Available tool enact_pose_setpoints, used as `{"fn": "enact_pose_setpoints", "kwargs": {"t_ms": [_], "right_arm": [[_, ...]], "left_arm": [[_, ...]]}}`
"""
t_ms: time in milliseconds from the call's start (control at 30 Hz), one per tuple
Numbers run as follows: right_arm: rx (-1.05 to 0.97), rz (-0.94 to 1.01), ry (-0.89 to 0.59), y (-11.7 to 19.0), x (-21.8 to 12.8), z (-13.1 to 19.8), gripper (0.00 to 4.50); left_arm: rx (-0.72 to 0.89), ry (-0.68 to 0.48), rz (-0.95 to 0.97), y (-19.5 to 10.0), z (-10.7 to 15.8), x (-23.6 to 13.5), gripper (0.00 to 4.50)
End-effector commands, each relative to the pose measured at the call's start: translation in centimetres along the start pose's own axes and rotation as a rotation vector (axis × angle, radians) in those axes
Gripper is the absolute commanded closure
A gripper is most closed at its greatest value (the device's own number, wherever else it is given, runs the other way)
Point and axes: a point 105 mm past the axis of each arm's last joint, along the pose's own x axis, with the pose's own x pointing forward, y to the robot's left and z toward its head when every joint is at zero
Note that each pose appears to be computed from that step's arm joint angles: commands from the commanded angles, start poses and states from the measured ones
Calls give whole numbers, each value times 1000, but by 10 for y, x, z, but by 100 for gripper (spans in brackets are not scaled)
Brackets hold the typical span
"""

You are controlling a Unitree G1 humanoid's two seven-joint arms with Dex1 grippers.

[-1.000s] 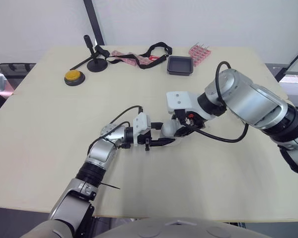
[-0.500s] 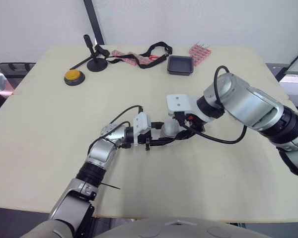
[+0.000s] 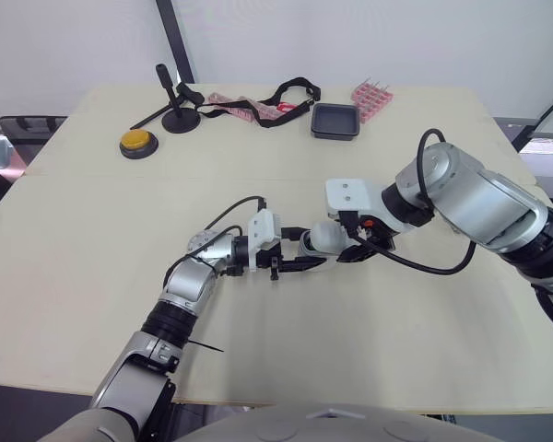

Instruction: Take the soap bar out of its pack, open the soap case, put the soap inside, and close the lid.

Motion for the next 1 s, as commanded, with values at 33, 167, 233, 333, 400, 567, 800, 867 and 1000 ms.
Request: {"fn": "enact_pose_setpoints", "kwargs": {"t_ms": [33, 167, 233, 333, 400, 567, 800, 867, 1000], "right_arm": [[-36, -13, -41, 1, -5, 11, 128], [-40, -14, -56, 0, -5, 16, 128], [-41, -17, -59, 0, -6, 17, 128], [-44, -18, -60, 0, -9, 17, 128], [-44, -23, -59, -1, -12, 18, 128], [-42, -35, -48, -2, -21, 17, 128], [-22, -33, -50, -1, -26, 15, 128], [-17, -33, -51, -1, -27, 14, 128], [-8, -30, -55, 0, -28, 14, 128]], "left_arm": [[18, -4, 1, 1, 4, -1, 259], [18, -3, 0, 0, 4, -1, 259], [18, -1, 0, 0, 4, -1, 259], [17, 0, 0, -1, 4, -2, 259], [16, 1, -1, -2, 4, -2, 259], [13, 1, -3, -3, 4, -1, 259], [14, 2, -3, -2, 4, -2, 259], [14, 3, -3, -2, 4, -2, 259], [14, 5, -4, -2, 4, -2, 259]]}}
